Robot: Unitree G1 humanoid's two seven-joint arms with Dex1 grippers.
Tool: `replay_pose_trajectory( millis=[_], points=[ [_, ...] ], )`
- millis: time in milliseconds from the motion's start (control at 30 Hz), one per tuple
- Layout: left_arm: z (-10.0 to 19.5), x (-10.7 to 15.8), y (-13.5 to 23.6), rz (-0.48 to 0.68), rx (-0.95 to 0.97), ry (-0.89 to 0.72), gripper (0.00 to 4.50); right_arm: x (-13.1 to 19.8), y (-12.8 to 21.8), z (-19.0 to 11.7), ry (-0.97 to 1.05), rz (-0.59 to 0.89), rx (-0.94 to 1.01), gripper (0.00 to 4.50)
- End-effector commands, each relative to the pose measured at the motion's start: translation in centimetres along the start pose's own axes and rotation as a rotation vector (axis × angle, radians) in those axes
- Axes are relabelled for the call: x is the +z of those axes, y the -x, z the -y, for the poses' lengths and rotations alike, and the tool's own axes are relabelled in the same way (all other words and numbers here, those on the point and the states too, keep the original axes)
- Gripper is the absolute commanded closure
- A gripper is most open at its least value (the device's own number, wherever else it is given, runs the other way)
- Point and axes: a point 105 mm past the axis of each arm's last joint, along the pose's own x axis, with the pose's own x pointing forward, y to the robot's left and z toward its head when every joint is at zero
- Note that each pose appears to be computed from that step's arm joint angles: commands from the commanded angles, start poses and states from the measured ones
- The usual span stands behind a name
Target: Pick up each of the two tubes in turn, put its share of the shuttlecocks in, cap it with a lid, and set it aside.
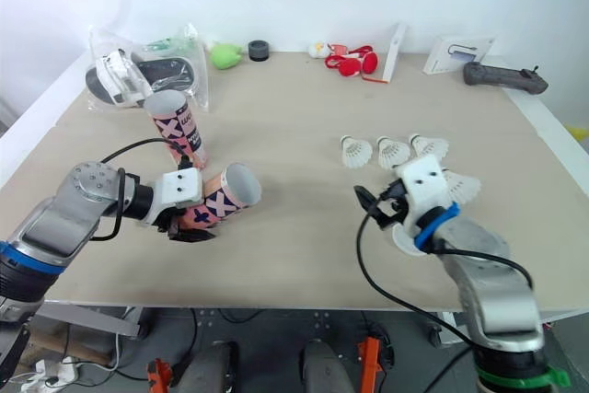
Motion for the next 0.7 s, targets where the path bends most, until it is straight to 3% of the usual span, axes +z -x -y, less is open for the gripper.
replay_pose_trajectory(
  millis=[33,367,700],
  points=[
    [0.4,0.5,-0.7,0.011,-0.029,-0.020,0.84,-0.1,-3.2,-0.2,-0.014,0.026,-0.057,0.07],
    [0.6,0.4,-0.2,0.005,-0.014,-0.012,0.84,-1.8,-10.0,0.2,-0.086,0.024,-0.119,0.07],
    [0.6,0.6,-0.1,0.010,0.007,-0.005,0.84,-0.6,-14.3,0.4,-0.128,0.058,-0.147,0.07]
  ],
)
